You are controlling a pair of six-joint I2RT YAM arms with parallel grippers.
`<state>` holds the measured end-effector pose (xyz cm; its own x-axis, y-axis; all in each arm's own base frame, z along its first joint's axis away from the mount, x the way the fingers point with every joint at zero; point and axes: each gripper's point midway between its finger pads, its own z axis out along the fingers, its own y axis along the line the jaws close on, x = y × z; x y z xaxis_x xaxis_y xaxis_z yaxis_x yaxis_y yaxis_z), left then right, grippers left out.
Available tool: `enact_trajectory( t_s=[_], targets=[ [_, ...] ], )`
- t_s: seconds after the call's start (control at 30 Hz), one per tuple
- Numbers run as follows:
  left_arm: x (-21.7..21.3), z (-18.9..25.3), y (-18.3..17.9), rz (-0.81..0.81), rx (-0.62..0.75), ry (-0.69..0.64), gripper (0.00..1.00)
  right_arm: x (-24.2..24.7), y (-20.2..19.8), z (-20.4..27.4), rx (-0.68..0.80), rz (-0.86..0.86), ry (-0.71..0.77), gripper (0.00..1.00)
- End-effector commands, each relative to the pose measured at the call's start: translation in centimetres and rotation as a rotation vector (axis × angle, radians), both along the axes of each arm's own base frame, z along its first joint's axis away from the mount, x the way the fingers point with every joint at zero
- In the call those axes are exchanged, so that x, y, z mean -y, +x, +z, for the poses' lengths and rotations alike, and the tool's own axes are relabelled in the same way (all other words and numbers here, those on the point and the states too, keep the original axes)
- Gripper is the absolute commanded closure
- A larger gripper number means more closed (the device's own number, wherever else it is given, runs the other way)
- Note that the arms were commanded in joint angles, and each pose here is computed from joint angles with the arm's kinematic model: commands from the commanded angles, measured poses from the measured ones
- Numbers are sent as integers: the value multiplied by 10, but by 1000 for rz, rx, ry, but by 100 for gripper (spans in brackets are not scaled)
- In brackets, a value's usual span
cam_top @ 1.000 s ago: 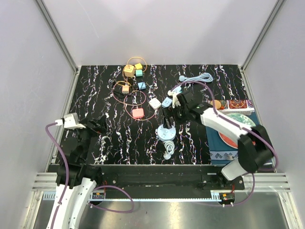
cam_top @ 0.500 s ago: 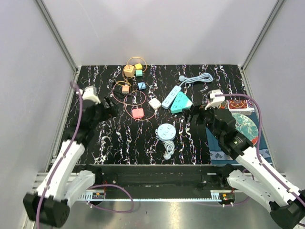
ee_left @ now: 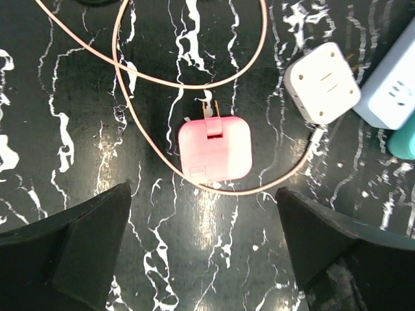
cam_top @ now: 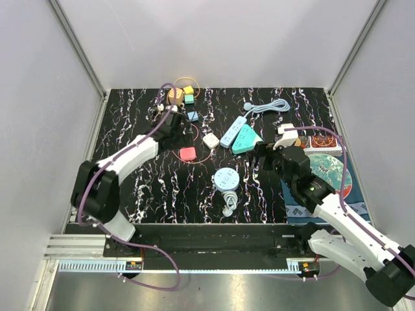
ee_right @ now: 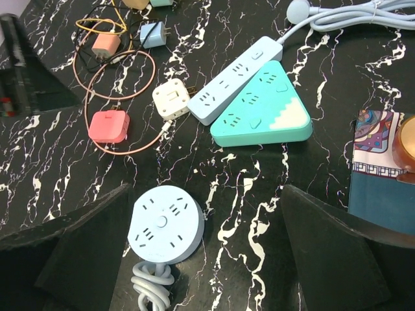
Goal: Insert the plug
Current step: Adjust the socket at the center of the board, then pick up the plug from the center of the board.
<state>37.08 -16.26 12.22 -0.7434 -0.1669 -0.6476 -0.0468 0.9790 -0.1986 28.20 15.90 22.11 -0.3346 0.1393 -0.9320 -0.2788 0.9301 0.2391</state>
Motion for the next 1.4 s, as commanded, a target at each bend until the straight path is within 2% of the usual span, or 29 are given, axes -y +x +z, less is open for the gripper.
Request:
enact_trajectory(
  t_s=[0.0,0.2,0.53,0.97,1.2,1.23,1.33,1.37],
  targets=[
    [2,-19,19,86,-43,37,4,-2,7,6,34,-14,21,0],
    [6,-46,37,129,-88,62,6,-12,8,-4,14,29,21,0],
    [18,-68,59,141,-111,72,8,-16,12,-15,-14,37,-4,0],
    [26,-97,50,120,-176,98,24,-16,12,-17,-18,38,-11,0],
    [33,-85,43,117,-168,56,48,-16,11,-11,-4,38,8,0],
    [33,-82,42,128,-166,40,57,-16,10,-9,1,41,13,0],
    [38,-65,38,149,-144,-26,66,-21,8,-2,30,65,46,0],
    [42,-49,37,151,-115,-66,72,-22,8,0,39,70,62,0]
  ],
)
